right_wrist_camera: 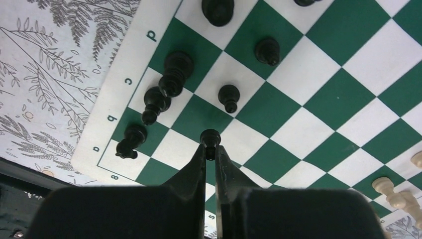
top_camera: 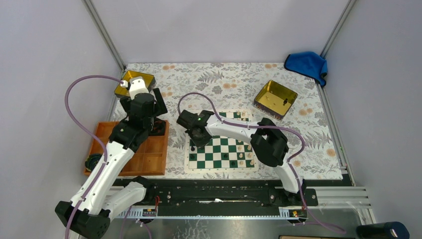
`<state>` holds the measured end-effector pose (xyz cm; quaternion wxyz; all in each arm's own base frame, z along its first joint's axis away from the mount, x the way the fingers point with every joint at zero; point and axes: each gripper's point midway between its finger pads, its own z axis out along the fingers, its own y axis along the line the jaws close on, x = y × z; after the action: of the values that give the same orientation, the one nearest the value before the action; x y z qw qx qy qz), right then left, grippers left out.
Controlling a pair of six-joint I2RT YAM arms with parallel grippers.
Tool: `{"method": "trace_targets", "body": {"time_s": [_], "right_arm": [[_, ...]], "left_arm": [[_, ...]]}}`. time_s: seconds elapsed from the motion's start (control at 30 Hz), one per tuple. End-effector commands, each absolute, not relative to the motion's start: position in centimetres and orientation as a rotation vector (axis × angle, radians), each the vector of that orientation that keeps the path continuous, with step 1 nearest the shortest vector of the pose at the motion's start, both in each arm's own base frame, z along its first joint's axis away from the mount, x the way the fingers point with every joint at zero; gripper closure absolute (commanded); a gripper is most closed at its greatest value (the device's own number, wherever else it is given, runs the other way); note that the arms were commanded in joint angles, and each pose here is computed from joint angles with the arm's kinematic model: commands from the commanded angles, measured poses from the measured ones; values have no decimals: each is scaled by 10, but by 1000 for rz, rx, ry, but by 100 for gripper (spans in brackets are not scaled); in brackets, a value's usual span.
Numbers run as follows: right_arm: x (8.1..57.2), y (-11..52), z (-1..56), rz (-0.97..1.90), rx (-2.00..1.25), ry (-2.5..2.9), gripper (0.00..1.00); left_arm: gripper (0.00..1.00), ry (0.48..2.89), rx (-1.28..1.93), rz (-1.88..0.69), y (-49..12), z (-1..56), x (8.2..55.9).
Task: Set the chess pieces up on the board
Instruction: Move the chess piece to the chessboard.
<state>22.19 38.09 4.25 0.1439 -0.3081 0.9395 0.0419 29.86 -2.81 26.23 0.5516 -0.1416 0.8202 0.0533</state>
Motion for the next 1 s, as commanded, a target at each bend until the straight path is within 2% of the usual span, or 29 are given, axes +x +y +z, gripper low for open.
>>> {"method": "trace_targets", "body": {"time_s": [0.0,0.47,0.57,0.73,0.97], "right_arm": [[218,395,50,155,-944,2692,100],[217,400,40,148,-969,2706,99],[217,400,39,147,-971,2706,92],[218,402,43,167,-973,2693,71],[219,404,51,186,-974,2674,66]], "left_arm": [[1,1883,-364,133,-22,274,301],[1,1888,-361,138,-22,271,301],[1,1891,-358,136,-23,269,301],[1,1889,-359,132,-24,270,302],[1,1890,-359,132,-23,270,302]]}}
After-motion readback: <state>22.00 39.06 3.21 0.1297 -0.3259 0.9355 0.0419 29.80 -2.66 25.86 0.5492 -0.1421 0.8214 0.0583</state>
